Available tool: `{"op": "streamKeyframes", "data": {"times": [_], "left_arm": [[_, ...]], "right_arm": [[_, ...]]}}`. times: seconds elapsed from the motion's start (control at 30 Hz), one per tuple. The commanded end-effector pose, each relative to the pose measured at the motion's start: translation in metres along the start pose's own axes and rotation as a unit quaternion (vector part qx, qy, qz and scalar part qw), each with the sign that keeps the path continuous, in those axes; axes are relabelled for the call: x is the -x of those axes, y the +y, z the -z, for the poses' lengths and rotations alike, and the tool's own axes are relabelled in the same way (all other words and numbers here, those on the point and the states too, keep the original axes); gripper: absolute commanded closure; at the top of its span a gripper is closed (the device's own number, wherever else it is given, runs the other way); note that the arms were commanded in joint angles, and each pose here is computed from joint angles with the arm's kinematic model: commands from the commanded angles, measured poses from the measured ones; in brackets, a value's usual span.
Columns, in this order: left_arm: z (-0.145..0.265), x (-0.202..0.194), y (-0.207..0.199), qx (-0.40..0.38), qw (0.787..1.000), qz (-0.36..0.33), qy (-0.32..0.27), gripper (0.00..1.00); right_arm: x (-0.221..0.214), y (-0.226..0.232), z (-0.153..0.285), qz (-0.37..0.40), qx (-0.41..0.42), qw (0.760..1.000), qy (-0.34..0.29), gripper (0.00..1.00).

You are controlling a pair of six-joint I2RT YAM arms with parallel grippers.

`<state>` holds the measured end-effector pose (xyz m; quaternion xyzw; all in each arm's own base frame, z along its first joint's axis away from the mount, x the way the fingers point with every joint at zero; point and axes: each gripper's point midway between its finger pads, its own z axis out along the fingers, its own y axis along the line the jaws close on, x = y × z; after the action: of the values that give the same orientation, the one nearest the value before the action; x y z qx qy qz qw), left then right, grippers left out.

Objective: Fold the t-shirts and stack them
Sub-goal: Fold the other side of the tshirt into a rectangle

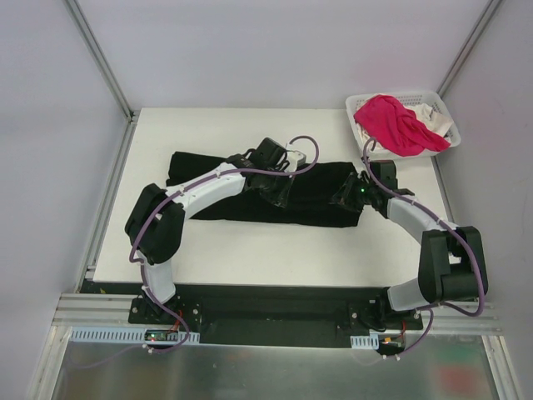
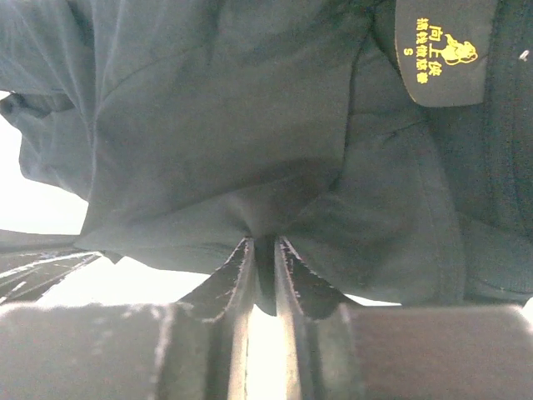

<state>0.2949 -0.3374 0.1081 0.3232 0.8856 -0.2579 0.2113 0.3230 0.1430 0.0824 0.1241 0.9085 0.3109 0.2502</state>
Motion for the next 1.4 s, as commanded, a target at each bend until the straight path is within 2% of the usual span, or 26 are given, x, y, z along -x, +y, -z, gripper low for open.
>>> {"op": "streamKeyframes", "data": {"times": [0.0,0.03,0.1,0.13,0.23,0.27,0.3,0.33,0.5,0.6,0.73,0.77,0.83,1.0,1.13,1.37], "left_arm": [[0.006,-0.009,-0.003,-0.01,1.0,-0.01,0.023,0.93],[0.006,-0.009,-0.003,-0.008,1.0,-0.01,0.024,0.92],[0.007,-0.01,-0.005,-0.013,1.0,-0.012,0.026,0.78],[0.008,-0.009,-0.005,-0.013,1.0,-0.012,0.025,0.75],[0.009,-0.011,-0.006,-0.015,0.999,-0.013,0.027,0.55],[0.01,-0.011,-0.006,-0.014,0.999,-0.012,0.027,0.47],[0.01,-0.013,-0.006,-0.014,0.999,-0.013,0.03,0.35],[0.011,-0.012,-0.005,-0.011,0.999,-0.014,0.029,0.33],[0.014,-0.007,0.0,0.006,1.0,-0.02,0.02,0.31],[0.017,0.0,0.003,0.021,0.999,-0.023,0.011,0.32],[0.015,0.017,0.018,0.06,0.998,-0.034,-0.005,0.32],[0.008,0.019,0.028,0.075,0.996,-0.042,0.0,0.32],[0.011,0.042,0.034,0.084,0.995,-0.049,-0.02,0.32],[0.007,0.071,0.055,0.077,0.996,-0.023,-0.044,0.33],[0.002,0.083,0.069,0.083,0.995,-0.027,-0.051,0.32],[-0.011,0.094,0.093,0.062,0.997,0.0,-0.055,0.32]], "right_arm": [[-0.008,-0.009,-0.002,-0.003,-0.015,1.0,0.009,0.79],[-0.008,-0.009,-0.002,-0.004,-0.016,1.0,0.009,0.76],[-0.011,-0.01,-0.001,-0.006,-0.016,1.0,0.011,0.7],[-0.01,-0.009,0.0,-0.005,-0.016,1.0,0.009,0.68],[-0.01,-0.01,0.004,-0.002,-0.019,1.0,0.0,0.67],[-0.008,-0.008,0.005,0.0,-0.019,1.0,-0.003,0.67],[-0.008,-0.007,0.007,0.001,-0.018,1.0,-0.005,0.67],[-0.006,-0.005,0.008,0.002,-0.016,1.0,-0.008,0.67],[0.005,-0.001,0.018,0.013,-0.023,0.999,-0.03,0.67],[0.02,0.009,0.027,0.027,-0.021,0.998,-0.055,0.67],[0.044,0.026,0.023,0.037,-0.011,0.998,-0.058,0.69],[0.043,0.022,0.011,0.031,-0.011,0.999,-0.038,0.69],[0.061,0.033,0.002,0.035,0.001,0.998,-0.045,0.72],[0.078,0.031,-0.03,0.03,-0.001,0.999,-0.033,0.73],[0.092,0.038,-0.054,0.026,0.011,0.999,-0.024,0.78],[0.098,0.055,-0.091,0.023,0.029,0.999,0.003,0.78]]}}
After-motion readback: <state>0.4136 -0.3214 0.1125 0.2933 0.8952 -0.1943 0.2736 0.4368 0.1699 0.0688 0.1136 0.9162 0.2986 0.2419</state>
